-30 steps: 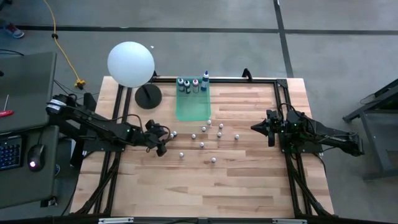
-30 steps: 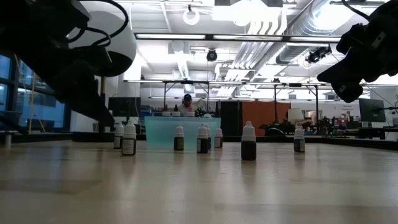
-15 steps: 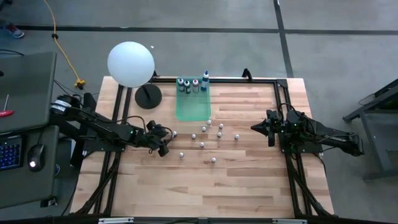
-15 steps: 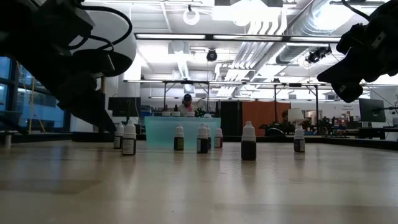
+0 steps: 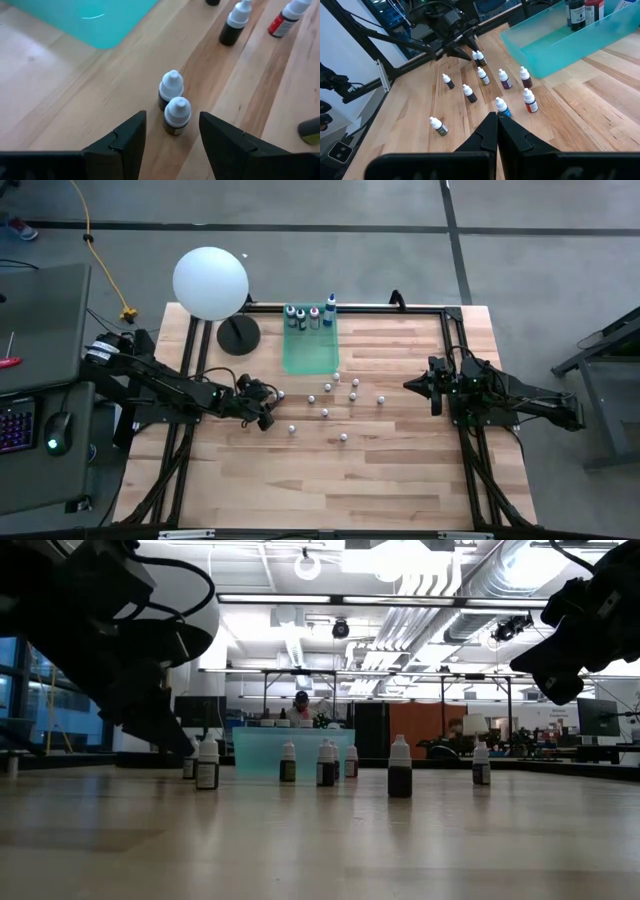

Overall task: Pick & Place food coloring
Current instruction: Put the small black food coloring bottle into the blue bin

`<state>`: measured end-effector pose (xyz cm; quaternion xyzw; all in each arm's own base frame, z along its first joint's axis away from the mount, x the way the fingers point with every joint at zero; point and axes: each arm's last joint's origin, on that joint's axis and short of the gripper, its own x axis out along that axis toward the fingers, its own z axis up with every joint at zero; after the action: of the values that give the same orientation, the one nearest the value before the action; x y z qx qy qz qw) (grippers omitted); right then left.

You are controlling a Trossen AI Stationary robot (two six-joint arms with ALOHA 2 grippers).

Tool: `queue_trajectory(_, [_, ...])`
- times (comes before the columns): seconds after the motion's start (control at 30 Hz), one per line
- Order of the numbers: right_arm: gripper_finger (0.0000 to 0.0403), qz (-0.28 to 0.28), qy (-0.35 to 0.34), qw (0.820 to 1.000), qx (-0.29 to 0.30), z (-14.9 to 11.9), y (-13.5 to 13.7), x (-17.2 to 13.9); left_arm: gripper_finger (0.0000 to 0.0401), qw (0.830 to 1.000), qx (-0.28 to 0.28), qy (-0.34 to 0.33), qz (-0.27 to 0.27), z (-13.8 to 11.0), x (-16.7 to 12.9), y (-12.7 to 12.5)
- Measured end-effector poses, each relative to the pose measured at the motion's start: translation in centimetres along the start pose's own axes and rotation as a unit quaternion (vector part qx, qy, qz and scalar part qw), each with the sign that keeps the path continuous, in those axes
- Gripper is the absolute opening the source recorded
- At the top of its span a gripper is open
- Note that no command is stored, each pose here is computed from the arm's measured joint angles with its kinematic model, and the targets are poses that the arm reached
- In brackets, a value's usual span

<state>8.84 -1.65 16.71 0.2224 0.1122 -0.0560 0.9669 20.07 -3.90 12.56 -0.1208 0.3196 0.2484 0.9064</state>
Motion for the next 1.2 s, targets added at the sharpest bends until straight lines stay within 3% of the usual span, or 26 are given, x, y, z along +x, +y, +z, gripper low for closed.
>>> queue_trajectory(1.2, [0.0000, 0.000, 0.000, 1.000, 0.000, 0.00, 0.00, 0.00, 0.0181, 1.000, -0.006, -0.005, -0.010, 0.16, 0.00, -0.15])
